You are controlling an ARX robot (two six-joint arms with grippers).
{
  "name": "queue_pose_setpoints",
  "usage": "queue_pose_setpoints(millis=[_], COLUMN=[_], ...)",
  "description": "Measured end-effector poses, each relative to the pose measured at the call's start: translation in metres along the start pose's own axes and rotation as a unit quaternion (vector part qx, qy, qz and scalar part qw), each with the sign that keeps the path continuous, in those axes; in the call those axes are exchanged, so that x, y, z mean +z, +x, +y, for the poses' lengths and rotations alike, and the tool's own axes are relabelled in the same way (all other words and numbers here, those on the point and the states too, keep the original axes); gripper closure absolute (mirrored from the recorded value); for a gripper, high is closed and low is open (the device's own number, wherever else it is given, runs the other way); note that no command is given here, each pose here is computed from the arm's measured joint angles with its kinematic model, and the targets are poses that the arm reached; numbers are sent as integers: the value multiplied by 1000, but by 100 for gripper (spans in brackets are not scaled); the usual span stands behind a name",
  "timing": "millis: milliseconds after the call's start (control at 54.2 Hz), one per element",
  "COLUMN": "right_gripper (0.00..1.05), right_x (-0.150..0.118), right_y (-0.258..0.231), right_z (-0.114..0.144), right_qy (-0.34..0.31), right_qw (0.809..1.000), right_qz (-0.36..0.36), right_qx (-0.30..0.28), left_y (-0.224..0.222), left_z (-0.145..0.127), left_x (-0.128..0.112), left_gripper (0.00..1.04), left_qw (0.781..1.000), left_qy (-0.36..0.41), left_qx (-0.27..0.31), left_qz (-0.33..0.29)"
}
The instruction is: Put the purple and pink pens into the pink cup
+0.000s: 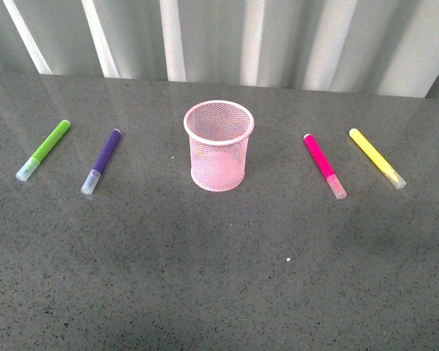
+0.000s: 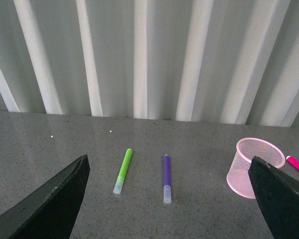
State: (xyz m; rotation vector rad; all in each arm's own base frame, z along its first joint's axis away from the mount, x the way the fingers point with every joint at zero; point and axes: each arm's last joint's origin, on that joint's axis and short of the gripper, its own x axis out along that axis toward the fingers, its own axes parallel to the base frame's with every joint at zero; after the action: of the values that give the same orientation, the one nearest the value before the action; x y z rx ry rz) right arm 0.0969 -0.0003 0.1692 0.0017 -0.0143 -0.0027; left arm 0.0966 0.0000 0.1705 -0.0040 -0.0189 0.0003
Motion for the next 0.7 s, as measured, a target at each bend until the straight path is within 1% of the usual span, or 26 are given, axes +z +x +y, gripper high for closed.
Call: queue_pose_setpoints(millis=[701], right_gripper=[7], right_x=[0], right_y=[0], right_z=[0], right_qy=[0], right_qw=[1000], right_qz=[0], right_qx=[0], left_y=[0], left_z=[0], left_x=[0], left_gripper=[7], left_qw=[1000], left_qy=[0], left_qx=[0], left_qz=[0])
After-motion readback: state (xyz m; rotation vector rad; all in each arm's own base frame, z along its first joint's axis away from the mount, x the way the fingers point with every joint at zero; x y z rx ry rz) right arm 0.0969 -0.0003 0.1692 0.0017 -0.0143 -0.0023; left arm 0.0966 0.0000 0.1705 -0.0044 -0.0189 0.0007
